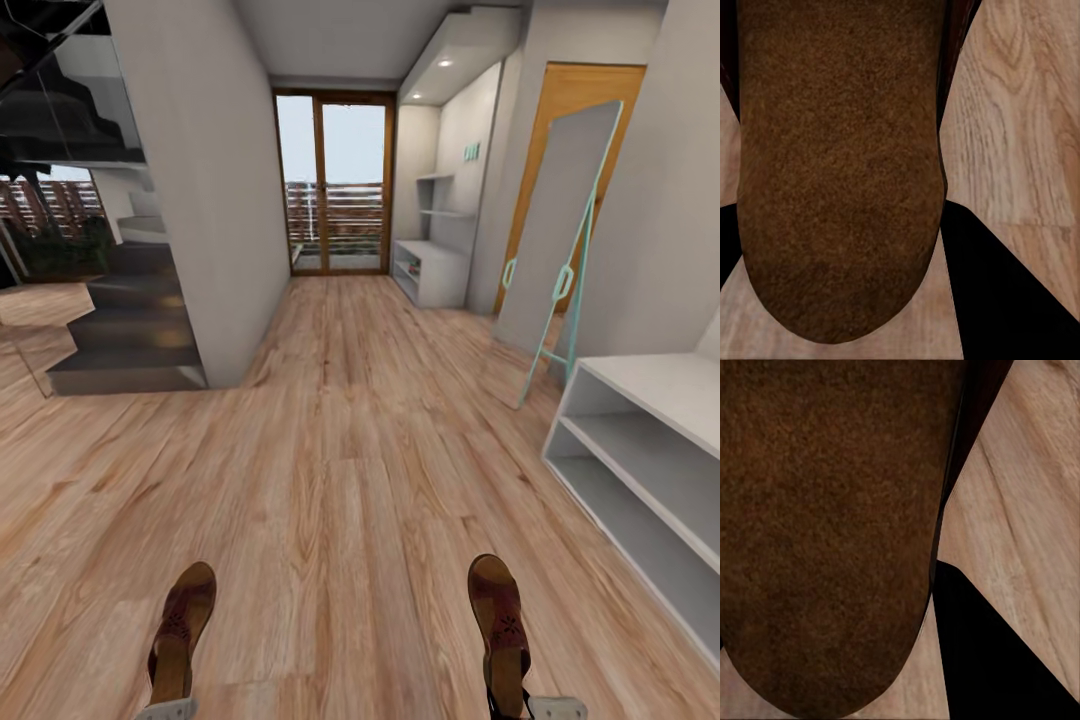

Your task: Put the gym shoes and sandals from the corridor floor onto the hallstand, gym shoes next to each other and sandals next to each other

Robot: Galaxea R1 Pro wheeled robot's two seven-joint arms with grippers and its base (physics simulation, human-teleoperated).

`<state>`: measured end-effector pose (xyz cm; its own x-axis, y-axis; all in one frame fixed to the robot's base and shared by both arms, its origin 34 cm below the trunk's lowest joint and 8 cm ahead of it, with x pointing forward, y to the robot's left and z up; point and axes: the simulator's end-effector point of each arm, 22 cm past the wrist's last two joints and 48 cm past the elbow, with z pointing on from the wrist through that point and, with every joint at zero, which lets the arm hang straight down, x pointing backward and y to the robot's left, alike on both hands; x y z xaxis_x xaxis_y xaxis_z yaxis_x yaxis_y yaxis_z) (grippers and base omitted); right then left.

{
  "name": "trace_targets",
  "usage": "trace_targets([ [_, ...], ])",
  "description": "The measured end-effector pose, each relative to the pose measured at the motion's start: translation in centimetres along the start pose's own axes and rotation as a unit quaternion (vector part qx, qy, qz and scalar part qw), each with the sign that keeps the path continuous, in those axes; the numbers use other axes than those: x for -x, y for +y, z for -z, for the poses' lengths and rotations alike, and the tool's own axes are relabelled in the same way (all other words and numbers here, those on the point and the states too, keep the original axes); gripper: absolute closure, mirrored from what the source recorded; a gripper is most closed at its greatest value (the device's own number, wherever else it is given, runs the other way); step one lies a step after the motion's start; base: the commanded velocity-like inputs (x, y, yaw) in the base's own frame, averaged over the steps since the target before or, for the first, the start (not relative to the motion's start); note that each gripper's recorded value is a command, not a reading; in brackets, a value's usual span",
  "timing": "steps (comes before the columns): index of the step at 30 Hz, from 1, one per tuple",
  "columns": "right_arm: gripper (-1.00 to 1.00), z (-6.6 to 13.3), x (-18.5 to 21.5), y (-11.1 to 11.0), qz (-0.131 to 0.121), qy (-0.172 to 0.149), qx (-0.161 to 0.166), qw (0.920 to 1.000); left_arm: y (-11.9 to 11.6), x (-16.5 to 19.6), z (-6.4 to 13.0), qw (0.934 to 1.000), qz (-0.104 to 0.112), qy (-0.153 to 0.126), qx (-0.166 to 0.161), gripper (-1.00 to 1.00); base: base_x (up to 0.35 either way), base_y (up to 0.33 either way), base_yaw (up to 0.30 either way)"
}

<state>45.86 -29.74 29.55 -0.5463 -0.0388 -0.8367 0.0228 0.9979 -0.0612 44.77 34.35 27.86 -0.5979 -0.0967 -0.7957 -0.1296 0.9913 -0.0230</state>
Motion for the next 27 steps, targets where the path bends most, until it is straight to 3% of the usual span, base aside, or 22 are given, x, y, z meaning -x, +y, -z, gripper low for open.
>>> trace_targets([
  [27,1.0,0.07,-0.81,0.07,0.0,0.009,0.001,1.0,0.08,-0.78,0.03,1.0,-0.001,0.009,0.001,1.0,0.339,0.0,0.0],
])
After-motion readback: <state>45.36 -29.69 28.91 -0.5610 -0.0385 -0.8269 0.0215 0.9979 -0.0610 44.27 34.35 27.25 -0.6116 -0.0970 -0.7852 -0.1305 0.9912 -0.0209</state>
